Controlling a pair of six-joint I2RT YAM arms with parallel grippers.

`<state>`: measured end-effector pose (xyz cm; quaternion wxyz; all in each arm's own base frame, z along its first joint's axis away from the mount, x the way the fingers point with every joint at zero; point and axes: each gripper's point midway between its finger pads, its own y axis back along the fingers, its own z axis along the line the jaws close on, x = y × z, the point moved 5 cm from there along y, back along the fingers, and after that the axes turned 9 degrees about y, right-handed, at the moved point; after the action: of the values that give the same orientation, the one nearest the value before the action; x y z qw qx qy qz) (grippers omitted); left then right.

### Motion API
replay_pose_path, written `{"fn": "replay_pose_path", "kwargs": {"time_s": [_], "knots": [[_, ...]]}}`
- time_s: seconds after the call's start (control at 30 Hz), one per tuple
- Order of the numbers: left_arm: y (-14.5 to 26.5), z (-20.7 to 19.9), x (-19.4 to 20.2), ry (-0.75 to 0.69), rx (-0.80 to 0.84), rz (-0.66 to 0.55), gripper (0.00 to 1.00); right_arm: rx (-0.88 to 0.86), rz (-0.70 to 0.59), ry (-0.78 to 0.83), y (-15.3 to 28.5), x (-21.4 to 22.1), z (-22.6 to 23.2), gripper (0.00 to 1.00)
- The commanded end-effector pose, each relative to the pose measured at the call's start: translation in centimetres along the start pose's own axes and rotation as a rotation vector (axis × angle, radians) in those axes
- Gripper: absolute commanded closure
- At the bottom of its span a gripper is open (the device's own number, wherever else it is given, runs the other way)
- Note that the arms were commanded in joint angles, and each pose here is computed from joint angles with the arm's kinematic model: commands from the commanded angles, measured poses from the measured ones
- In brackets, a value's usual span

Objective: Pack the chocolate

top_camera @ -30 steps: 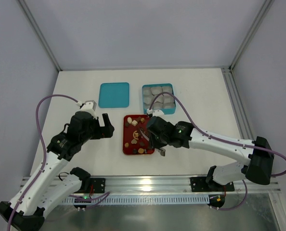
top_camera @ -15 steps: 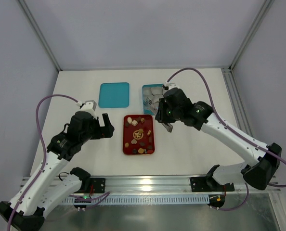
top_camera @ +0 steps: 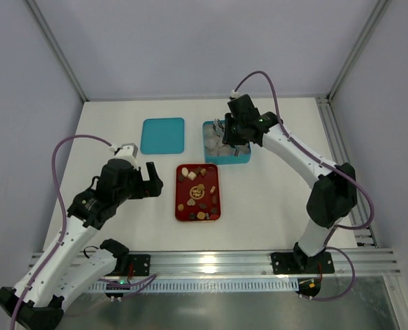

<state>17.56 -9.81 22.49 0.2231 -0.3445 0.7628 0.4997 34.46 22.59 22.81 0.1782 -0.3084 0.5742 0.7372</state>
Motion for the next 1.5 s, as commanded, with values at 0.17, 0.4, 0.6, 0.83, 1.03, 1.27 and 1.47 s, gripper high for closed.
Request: {"fn": "replay_pose_path", "kwargs": {"time_s": [0.17,0.4,0.6,0.83,1.03,1.27,1.47], "knots": [[-0.2,-0.1,-0.3,-0.01,-0.002,-0.019,0.0,-0.017,-0.057,0.022,-2.9,-4.0,0.6,0.78],[-0.2,0.0,-0.3,-0.009,-0.004,-0.017,0.0,-0.019,-0.012,0.015,-4.9,-3.1,0.7,0.78],[-0.1,-0.1,-0.4,-0.01,0.0,-0.021,0.0,-0.019,0.019,0.012,-5.9,-2.3,0.7,0.77],[-0.1,-0.1,-0.4,-0.011,0.003,-0.023,0.0,-0.007,0.017,0.019,-6.1,-2.5,0.6,0.7],[-0.1,-0.1,-0.4,-0.01,0.002,-0.024,0.0,-0.003,0.014,0.025,-5.9,-2.8,0.6,0.63],[-0.1,-0.1,-0.4,-0.008,0.003,-0.023,0.0,-0.004,0.003,0.024,-5.2,-3.3,0.6,0.59],[0.0,-0.1,-0.4,-0.008,0.004,-0.024,0.0,0.011,-0.037,0.026,-2.3,-4.3,0.3,0.6]]}}
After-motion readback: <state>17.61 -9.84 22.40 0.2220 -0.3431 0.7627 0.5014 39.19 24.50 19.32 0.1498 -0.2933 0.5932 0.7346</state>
